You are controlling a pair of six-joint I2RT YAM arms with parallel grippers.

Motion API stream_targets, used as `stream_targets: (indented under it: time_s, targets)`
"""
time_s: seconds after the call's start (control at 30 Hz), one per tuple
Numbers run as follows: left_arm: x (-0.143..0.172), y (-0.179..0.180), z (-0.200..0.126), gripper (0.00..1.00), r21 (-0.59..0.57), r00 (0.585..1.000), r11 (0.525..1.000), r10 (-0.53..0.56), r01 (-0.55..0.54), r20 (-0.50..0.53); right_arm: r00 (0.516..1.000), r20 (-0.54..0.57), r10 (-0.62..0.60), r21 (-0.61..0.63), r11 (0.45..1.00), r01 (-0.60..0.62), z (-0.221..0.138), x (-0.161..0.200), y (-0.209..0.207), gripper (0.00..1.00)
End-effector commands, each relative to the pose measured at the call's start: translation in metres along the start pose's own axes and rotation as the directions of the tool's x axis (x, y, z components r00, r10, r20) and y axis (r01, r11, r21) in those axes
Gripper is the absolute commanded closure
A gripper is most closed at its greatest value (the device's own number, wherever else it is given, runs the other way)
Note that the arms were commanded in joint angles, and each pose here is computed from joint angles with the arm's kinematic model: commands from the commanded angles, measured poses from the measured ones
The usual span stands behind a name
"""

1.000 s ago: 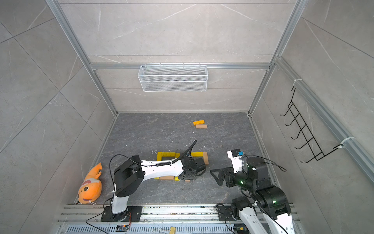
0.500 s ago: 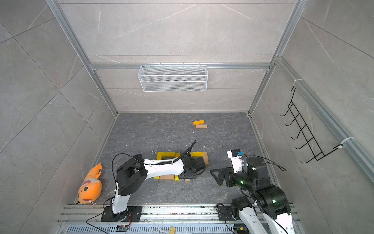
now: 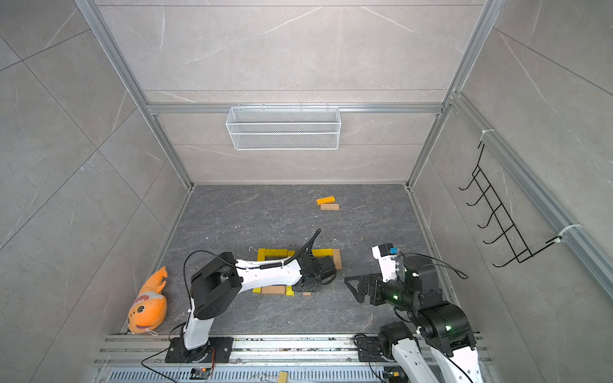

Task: Assemble the number 8 with building blocks
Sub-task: Assemble the building block at the center of the board.

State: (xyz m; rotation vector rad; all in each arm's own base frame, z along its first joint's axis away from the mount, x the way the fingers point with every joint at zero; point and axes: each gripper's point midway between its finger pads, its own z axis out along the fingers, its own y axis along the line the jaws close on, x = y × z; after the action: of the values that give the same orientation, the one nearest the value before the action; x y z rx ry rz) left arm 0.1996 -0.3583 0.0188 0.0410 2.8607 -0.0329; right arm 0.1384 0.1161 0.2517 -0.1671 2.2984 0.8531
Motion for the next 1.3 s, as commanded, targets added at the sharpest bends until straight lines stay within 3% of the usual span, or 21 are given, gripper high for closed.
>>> stream_targets:
  time_s: [0.0,0.8,1.07,1.27]
  targets:
    - [0.005,-0.0009,0.0105,0.68,-0.008,0.999,1.0,0.013,-0.013,-0.036,1.0,-0.019,-0.016,0.011,1.0,0.016,0.0024,0.0033,-0.0031,0.02]
    - [0.003,-0.0038,0.0149,0.67,-0.013,0.999,1.0,0.018,-0.018,-0.04,1.0,-0.018,-0.017,0.011,1.0,0.018,0.002,0.0043,-0.0032,0.02]
    - [0.0034,-0.0009,0.0146,0.55,-0.021,0.999,1.0,0.007,-0.008,-0.039,1.0,-0.015,-0.019,0.011,1.0,0.019,0.0016,0.0047,-0.0033,0.01]
    - [0.0028,-0.0005,0.0122,0.52,-0.018,0.999,1.0,0.006,-0.006,-0.036,1.0,-0.015,-0.017,0.012,1.0,0.017,0.0017,0.0046,-0.0035,0.02]
